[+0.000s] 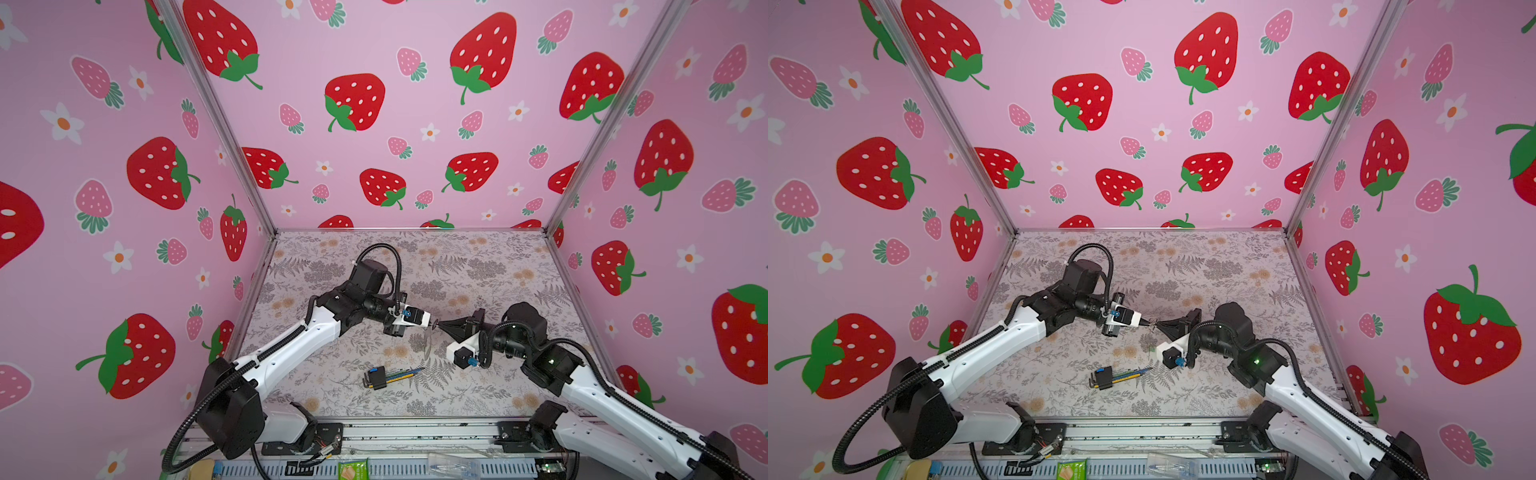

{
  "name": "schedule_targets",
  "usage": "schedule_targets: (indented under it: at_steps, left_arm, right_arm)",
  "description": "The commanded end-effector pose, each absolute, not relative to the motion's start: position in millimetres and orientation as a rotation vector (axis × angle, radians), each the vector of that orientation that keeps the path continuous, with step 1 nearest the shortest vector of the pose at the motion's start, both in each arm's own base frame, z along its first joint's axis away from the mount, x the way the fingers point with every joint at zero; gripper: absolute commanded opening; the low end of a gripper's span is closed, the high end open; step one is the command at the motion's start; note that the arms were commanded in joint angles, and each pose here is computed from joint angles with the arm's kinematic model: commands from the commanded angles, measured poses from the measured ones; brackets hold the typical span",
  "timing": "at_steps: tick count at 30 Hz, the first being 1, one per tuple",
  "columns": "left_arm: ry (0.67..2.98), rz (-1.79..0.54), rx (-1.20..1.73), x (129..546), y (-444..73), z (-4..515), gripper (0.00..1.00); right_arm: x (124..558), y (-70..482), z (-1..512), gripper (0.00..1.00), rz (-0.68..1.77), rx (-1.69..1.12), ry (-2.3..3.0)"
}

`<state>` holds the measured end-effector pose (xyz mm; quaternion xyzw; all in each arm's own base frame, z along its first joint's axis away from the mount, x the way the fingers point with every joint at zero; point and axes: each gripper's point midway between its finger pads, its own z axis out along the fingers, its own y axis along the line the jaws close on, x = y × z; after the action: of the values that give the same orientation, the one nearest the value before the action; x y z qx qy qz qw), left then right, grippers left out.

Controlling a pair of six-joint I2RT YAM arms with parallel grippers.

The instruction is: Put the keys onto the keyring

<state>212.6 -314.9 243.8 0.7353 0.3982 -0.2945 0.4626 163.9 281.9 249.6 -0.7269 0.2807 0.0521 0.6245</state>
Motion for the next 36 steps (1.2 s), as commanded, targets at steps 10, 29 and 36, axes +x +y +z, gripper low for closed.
schedule_targets:
  at_steps: [10,29,36]
  left_arm:
    - [0.878,-0.776,1.763,207.1,-315.0,278.8,0.0]
    - [0.867,-0.781,1.78,206.3,-315.8,279.0,0.0]
    - [0.873,-0.814,1.76,206.2,-317.5,282.0,0.0]
  right_arm:
    - [162.2,278.3,230.7,0.0,0.073,-1.747,0.622]
    - [164.9,282.2,214.2,0.0,-0.061,-1.867,0.501]
    - [173.0,282.5,210.7,0.0,-0.066,-1.812,0.569]
